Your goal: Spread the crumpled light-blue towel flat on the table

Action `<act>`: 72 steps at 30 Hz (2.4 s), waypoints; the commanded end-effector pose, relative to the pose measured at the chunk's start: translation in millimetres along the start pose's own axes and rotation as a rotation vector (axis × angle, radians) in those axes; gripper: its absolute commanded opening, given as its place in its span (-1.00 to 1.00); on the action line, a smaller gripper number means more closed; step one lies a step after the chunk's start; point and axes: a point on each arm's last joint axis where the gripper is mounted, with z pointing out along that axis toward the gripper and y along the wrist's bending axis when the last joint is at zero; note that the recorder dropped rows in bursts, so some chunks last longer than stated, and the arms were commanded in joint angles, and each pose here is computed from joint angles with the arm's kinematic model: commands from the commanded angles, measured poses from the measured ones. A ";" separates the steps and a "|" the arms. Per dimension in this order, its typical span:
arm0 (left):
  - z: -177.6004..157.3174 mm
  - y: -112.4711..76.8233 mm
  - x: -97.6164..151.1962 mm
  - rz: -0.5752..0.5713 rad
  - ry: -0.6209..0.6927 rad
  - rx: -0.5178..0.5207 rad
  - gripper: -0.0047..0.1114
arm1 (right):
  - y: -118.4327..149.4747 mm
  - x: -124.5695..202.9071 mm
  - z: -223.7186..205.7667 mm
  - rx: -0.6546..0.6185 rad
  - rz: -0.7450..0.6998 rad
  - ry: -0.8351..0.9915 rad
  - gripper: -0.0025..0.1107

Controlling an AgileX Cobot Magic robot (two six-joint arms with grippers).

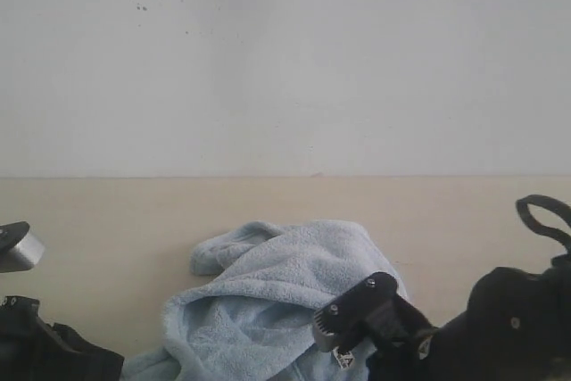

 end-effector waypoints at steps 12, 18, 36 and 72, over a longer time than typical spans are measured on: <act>-0.9 -1.8 1.7 -0.018 0.004 0.012 -0.85 | 1.4 -24.1 49.9 -0.028 -0.046 0.084 -0.15; -0.9 -1.8 1.7 -0.018 0.004 0.012 -0.85 | 1.2 -14.1 63.0 -0.044 -0.042 0.156 -0.19; -49.1 -23.5 -11.0 0.011 -0.193 0.009 -0.85 | -29.0 -3.3 18.0 0.328 -0.082 0.381 -0.95; -59.8 -45.5 -26.1 0.114 0.034 0.143 -0.05 | -30.9 11.0 -202.5 0.695 -0.294 0.052 -0.96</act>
